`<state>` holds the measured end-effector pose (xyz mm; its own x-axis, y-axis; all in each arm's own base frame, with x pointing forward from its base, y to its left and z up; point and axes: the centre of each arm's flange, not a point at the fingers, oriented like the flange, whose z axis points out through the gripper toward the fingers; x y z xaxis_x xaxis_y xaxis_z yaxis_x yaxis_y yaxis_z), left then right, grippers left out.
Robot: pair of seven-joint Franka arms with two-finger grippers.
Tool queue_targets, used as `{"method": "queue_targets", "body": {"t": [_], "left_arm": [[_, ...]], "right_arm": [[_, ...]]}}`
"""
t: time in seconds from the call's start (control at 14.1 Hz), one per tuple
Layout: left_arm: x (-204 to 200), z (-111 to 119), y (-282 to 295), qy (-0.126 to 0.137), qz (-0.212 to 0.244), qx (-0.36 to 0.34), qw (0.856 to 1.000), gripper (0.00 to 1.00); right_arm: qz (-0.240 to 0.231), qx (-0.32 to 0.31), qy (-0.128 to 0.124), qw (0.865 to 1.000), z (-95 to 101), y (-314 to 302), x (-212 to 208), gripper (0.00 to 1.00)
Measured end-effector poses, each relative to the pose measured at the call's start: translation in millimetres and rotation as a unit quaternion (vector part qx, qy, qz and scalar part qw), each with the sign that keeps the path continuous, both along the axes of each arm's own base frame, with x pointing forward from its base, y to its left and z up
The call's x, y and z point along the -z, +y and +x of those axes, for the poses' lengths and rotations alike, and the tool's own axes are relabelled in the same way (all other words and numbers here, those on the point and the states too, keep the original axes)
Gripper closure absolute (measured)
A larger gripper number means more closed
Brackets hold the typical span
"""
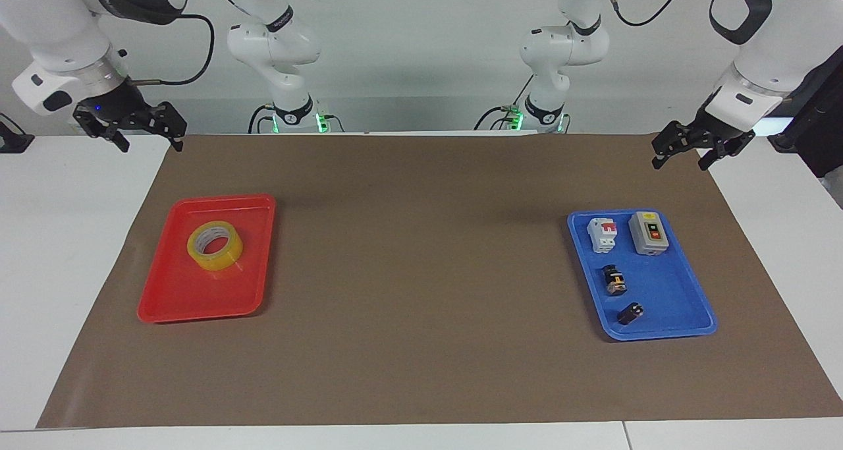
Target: Place and move tape with both arms
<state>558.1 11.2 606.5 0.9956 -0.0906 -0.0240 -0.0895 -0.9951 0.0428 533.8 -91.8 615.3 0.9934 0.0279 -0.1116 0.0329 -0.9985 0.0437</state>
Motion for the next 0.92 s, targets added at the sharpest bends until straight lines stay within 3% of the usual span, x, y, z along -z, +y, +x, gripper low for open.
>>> {"method": "queue_targets", "body": {"t": [0.92], "left_arm": [[0.0,0.0,0.0,0.0,0.0,0.0,1.0,0.0]], "right_arm": [[-0.001,-0.005,-0.005,1.0,4.9,8.6,-2.5,0.0]]}}
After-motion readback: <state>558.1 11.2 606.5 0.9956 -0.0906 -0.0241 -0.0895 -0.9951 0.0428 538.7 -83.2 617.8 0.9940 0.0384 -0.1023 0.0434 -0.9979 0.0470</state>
